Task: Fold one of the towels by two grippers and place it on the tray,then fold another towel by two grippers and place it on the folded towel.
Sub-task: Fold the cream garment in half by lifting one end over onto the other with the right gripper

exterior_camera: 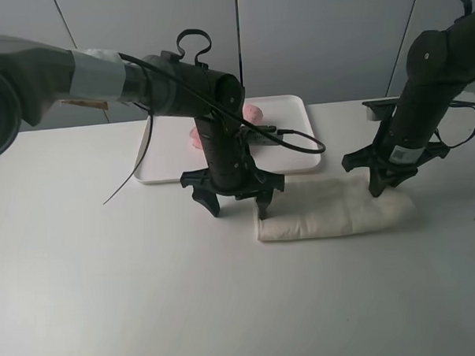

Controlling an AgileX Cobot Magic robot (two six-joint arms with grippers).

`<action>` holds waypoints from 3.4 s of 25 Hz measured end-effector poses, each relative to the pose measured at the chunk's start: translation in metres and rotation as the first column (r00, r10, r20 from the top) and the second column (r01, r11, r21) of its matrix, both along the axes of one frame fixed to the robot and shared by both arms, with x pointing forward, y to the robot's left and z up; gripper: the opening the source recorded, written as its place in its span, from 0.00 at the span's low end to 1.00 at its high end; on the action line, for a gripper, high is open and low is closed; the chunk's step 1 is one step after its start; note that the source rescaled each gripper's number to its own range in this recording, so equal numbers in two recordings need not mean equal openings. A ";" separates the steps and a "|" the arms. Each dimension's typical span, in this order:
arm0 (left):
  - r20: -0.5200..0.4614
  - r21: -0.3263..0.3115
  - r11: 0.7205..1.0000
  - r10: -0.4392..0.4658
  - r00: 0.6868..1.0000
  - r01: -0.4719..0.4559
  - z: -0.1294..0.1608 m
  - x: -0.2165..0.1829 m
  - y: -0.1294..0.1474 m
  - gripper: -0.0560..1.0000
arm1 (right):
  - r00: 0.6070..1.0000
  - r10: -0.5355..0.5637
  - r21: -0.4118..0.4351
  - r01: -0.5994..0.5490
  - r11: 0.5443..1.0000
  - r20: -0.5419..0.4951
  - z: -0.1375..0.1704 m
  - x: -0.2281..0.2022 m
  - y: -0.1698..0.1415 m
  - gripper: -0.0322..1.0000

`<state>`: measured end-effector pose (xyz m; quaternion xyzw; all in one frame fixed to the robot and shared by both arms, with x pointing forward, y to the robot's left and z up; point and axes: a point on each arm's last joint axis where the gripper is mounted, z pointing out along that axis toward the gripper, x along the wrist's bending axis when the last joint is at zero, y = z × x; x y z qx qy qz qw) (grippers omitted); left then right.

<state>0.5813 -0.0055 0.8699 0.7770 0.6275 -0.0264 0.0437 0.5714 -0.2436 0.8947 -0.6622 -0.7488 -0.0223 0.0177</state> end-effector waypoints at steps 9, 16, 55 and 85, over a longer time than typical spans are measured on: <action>-0.001 0.002 1.000 -0.010 1.000 0.010 0.000 0.000 0.000 0.99 | 0.999 -0.039 0.218 0.030 0.976 0.037 0.042 -0.008 0.018 0.12; -0.002 0.003 1.000 -0.012 1.000 0.012 0.000 0.000 0.000 0.99 | 0.999 -0.046 0.366 0.047 0.929 -0.012 0.048 -0.012 0.031 0.12; -0.008 0.001 1.000 -0.015 1.000 0.015 0.000 -0.001 0.000 0.99 | 0.952 -0.271 0.680 0.105 0.726 0.143 0.012 -0.036 0.063 0.12; 0.005 -0.148 0.989 -0.009 1.000 0.010 0.074 0.038 0.034 0.99 | 0.959 -0.259 0.722 0.099 0.685 0.114 -0.009 -0.034 0.069 0.45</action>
